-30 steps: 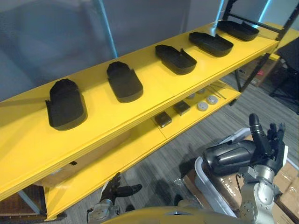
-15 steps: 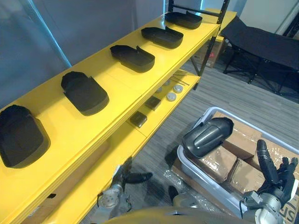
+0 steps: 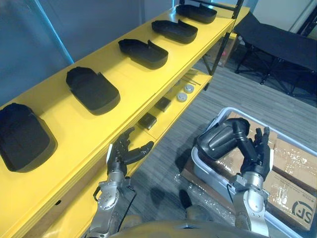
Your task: Walk over and take three plastic housings, then place them on the shelf
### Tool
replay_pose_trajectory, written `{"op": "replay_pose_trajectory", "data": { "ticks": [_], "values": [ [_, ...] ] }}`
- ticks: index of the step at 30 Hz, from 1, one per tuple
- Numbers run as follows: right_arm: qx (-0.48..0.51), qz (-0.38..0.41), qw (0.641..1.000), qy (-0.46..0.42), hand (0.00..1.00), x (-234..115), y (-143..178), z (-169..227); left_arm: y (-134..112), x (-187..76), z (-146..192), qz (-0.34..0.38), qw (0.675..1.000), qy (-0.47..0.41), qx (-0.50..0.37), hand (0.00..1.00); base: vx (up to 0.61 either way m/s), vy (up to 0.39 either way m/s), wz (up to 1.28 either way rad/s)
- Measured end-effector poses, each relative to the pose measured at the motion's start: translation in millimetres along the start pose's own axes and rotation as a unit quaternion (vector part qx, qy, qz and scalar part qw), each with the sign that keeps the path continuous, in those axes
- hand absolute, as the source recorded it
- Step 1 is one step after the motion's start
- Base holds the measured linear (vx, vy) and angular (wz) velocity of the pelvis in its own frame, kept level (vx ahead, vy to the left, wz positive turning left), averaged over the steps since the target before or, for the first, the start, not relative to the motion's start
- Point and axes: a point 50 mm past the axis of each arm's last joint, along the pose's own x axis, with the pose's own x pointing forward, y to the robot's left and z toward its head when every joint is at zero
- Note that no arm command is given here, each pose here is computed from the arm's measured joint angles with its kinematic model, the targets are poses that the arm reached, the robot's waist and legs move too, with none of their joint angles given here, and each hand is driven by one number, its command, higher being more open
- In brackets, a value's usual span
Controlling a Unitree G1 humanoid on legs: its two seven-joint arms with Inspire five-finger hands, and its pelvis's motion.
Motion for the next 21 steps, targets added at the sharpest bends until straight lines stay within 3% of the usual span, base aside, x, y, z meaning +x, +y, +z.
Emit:
{"op": "replay_pose_trajectory", "data": {
  "ticks": [6, 10, 14, 18, 21],
  "values": [
    [-0.009, -0.046, 0.999, -0.009, 1.0, -1, -19, 8, -16, 2, 12, -0.03, 0.999, -0.02, -0.036, 1.0, -0.06, 0.076, -0.3],
    [0.035, -0.032, 0.998, -0.038, 1.0, -17, -25, 27, -16, 3, 56, -0.021, 0.991, -0.112, -0.068, 1.0, -0.29, 0.057, -0.97],
    [0.053, -0.006, 0.998, -0.043, 1.0, -15, -15, 30, -15, 8, 83, -0.017, 0.982, -0.173, -0.073, 1.0, -0.2, 0.01, -0.6],
    [0.073, 0.014, 0.997, -0.035, 1.0, -4, 11, 25, -15, 9, 83, -0.023, 0.983, -0.169, -0.066, 1.0, -0.1, -0.205, -0.34],
    [0.03, 0.034, 0.999, -0.001, 1.0, -1, 25, 7, -14, 7, 77, -0.03, 0.986, -0.152, -0.061, 1.0, -0.06, -0.297, -0.66]
  ]
}}
